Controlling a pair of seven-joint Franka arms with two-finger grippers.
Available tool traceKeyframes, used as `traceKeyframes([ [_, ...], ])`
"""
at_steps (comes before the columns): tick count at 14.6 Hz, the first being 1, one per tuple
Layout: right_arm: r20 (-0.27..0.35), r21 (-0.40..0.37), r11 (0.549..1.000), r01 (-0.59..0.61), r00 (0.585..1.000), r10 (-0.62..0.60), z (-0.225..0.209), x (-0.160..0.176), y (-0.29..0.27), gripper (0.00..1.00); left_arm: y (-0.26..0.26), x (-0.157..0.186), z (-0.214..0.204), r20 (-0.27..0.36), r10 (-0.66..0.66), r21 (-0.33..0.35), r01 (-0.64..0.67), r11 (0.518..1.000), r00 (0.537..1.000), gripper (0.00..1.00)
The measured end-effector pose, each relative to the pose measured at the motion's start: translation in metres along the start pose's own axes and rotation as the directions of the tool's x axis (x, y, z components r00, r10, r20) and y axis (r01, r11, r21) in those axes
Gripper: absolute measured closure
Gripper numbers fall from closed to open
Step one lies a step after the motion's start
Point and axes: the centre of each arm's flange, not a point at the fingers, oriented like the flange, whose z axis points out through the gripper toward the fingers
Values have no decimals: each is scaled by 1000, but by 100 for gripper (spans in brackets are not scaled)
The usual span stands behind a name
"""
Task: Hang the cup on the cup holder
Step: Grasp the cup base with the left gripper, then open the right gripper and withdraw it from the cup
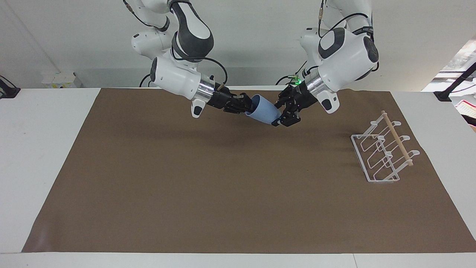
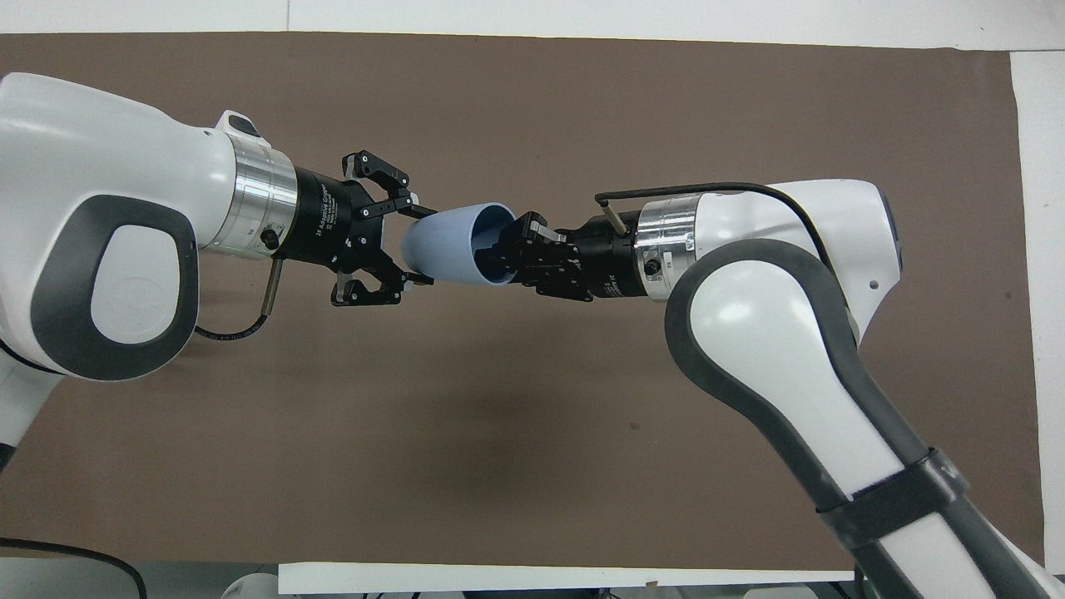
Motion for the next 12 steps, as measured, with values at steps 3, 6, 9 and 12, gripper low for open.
traceKeyframes([
  [3,-19,9,1000,-15,1000,15,-14,11,4,28,2,3,-3,-1,-7,-8,7,1000,1000,33],
  [6,-19,24,999,-34,999,35,-53,35,17,0,12,28,-16,-69,-19,-37,17,999,997,33],
  [9,-37,-23,999,45,998,-45,-120,67,40,0,23,79,-39,-272,-12,-56,-3,998,962,33],
  [12,-76,-185,977,109,989,-125,-169,87,70,0,21,103,-45,-511,67,5,-75,997,857,33],
])
